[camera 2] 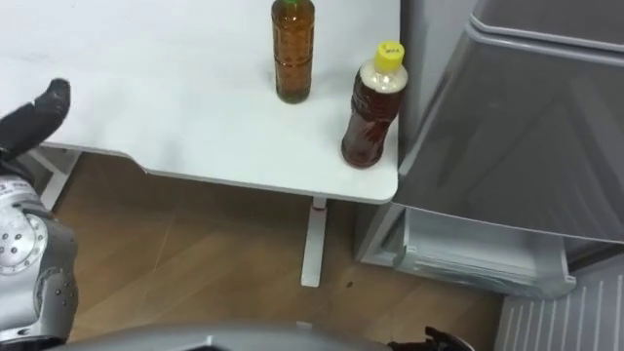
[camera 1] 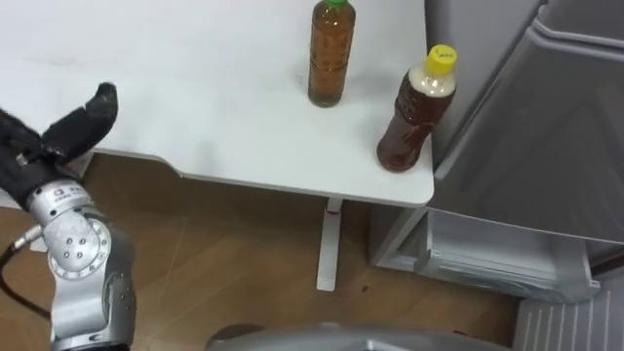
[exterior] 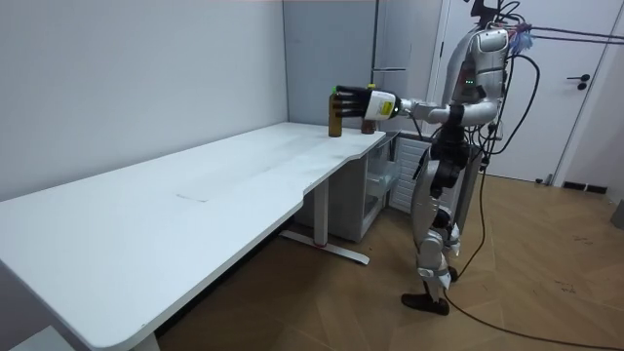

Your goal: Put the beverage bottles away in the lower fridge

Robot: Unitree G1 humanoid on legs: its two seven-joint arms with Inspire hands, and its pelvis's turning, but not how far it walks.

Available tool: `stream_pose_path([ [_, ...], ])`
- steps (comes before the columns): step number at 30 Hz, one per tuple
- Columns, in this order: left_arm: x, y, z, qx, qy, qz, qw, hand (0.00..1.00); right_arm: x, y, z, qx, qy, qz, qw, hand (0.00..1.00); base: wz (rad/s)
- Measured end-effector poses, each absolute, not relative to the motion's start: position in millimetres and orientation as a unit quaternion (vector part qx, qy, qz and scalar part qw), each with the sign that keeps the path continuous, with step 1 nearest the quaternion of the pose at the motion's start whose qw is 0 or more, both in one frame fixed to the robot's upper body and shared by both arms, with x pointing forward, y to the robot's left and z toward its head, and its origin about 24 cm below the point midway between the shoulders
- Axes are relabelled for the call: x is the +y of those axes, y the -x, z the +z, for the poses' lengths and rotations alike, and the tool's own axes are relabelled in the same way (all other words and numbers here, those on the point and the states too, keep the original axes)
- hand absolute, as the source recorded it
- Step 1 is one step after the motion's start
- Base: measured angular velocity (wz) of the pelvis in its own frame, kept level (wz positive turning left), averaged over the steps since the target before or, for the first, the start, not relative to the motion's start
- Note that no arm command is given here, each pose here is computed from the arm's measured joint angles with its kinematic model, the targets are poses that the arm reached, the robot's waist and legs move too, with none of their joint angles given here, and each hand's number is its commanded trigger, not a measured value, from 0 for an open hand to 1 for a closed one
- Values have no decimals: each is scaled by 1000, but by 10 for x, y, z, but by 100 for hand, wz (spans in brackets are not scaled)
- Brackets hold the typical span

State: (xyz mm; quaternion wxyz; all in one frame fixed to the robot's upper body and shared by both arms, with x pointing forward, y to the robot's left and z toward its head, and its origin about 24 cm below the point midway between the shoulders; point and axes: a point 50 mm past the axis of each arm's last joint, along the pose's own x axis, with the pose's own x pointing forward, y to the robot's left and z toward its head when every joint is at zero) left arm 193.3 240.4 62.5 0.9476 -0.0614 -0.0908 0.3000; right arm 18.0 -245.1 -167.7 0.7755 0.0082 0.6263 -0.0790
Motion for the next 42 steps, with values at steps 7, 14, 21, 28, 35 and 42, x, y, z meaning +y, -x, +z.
stream_pose_path([
  [7, 2061, -2039, 828, -136, 48, 171, 975, 0, -2412, -258, -1686, 623, -21, -70, 779, 0, -1],
  [14, 1755, -2129, 1097, -194, 41, 26, 980, 0, -2421, -301, -1679, 613, -25, -69, 787, 0, -6],
  [21, 1533, -2182, 1297, -237, 33, -76, 968, 0, -2417, -368, -1675, 607, -22, -64, 792, 0, -14],
  [28, 1439, -2206, 1305, -230, 20, -133, 964, 0, -2415, -364, -1676, 608, -22, -65, 791, 0, -13],
  [35, 1405, -2206, 1305, -226, 13, -164, 960, 0, -2419, -364, -1676, 607, -33, -76, 791, 0, -1],
  [42, 1369, -2227, 1362, -238, 13, -188, 953, 0, -2443, -355, -1673, 608, -31, -87, 788, 0, -4],
])
